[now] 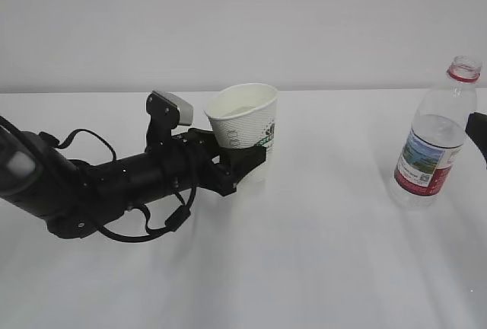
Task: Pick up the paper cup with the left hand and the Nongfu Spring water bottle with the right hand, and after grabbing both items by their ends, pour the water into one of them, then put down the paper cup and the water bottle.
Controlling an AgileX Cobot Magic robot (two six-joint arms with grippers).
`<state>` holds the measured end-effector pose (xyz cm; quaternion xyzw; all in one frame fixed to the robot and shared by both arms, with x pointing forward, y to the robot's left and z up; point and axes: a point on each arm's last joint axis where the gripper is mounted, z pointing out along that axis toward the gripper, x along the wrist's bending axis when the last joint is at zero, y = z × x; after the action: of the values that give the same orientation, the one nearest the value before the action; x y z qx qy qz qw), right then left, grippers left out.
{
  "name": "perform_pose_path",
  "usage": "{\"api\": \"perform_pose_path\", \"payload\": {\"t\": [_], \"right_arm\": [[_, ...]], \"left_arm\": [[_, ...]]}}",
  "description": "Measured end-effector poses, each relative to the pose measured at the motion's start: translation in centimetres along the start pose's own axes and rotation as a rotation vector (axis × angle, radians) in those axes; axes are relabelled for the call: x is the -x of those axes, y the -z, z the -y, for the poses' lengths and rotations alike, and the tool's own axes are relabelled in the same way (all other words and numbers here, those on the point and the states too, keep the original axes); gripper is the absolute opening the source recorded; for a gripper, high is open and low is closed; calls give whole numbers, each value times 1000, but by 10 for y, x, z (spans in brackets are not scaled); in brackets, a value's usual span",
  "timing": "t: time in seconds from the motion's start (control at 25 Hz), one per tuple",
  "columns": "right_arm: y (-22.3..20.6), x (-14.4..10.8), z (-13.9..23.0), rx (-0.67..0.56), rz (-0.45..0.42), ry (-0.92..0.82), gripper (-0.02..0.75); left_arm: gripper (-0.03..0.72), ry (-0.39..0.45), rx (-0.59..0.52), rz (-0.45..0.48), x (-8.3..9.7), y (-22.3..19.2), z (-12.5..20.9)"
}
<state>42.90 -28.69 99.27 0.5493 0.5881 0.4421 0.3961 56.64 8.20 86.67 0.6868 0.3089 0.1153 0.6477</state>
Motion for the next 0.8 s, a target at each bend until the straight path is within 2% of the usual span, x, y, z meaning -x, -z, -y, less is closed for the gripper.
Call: {"api": "perform_pose_path", "payload": {"t": [0.36, 0.8], "right_arm": [[0, 0, 0, -2, 0, 0, 626], [0, 0, 0, -3, 0, 0, 618]], "left_arm": [[482, 26, 0, -81, -25, 16, 1], [482, 33, 11, -131, -41, 27, -3]]}}
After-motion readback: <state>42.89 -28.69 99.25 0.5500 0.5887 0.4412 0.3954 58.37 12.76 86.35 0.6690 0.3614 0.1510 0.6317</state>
